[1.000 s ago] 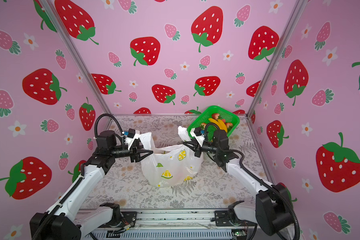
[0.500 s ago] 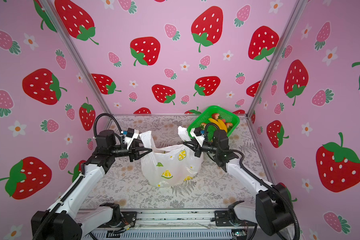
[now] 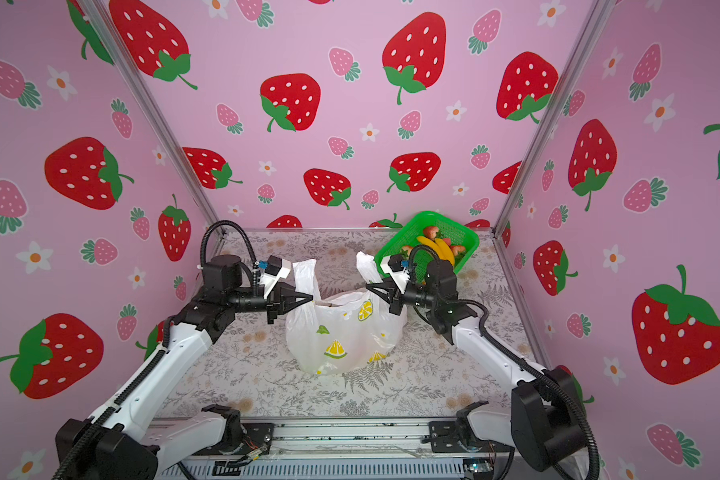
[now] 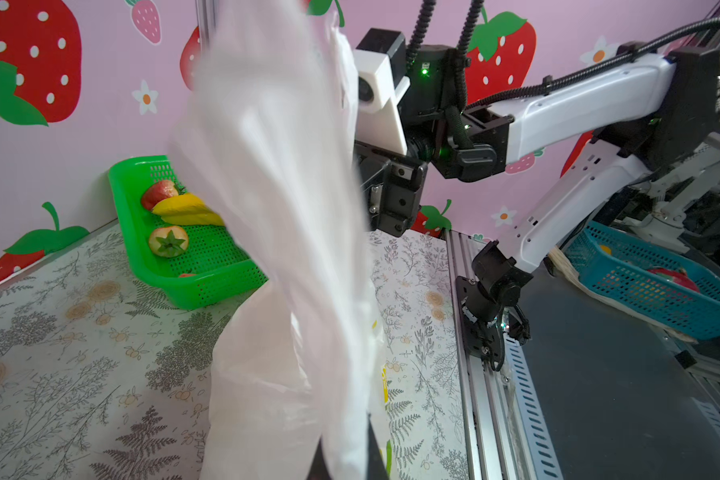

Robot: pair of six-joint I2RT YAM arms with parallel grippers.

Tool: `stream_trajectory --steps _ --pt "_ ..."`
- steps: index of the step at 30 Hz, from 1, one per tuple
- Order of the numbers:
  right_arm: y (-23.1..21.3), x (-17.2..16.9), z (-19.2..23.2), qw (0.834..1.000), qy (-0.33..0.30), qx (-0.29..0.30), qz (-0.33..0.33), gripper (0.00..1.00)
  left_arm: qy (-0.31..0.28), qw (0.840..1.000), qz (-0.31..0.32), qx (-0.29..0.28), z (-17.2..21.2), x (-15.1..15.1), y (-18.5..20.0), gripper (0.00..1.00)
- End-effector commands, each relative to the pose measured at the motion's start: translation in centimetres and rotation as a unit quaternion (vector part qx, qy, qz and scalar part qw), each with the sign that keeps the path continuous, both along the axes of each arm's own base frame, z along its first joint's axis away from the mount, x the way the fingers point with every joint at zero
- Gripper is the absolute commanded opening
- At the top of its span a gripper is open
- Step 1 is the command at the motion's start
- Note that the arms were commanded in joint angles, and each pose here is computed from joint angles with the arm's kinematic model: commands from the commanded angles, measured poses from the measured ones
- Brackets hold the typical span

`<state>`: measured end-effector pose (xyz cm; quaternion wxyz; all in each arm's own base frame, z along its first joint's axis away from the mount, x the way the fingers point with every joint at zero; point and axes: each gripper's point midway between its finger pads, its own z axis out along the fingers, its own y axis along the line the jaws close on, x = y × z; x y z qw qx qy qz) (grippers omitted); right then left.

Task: Place the fake fruits into the plastic bag and tie a complex knot

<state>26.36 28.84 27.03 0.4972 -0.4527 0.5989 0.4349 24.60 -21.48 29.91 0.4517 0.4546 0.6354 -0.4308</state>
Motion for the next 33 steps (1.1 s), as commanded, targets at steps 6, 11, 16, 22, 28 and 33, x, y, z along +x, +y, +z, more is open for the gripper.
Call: stream_trajectory --steps 6,11,16,22,28,33 --pt "0.1 -0.4 0.5 0.999 0.05 -0.007 0.016 0.02 -0.084 0.977 -0.051 0.187 -1.2 -2.6 -2.4 0.0" --pt "0.4 -0.6 0.1 0.997 0.066 -0.012 0.033 0.03 -0.103 0.932 -0.082 0.337 -3.9 -2.2 -3.2 0.0" --pt "0.4 -1.0 -0.3 0.997 0.064 -0.018 0.049 0.04 -0.117 0.9 -0.096 0.41 -4.3 -1.0 -4.0 0.0" --pt "0.4 -1.1 -1.2 0.996 0.058 -0.023 0.059 0.07 -0.147 0.882 -0.106 0.436 -3.6 0.1 -5.3 0.0" --pt "0.4 -1.5 -1.4 0.997 0.04 -0.022 0.068 0.13 -0.152 0.876 -0.11 0.444 -3.2 1.1 -6.1 0.0" --pt "0.4 -1.8 -1.0 0.996 0.031 -0.01 0.079 0.18 -0.156 0.869 -0.116 0.455 -3.4 1.6 -6.4 0.0"
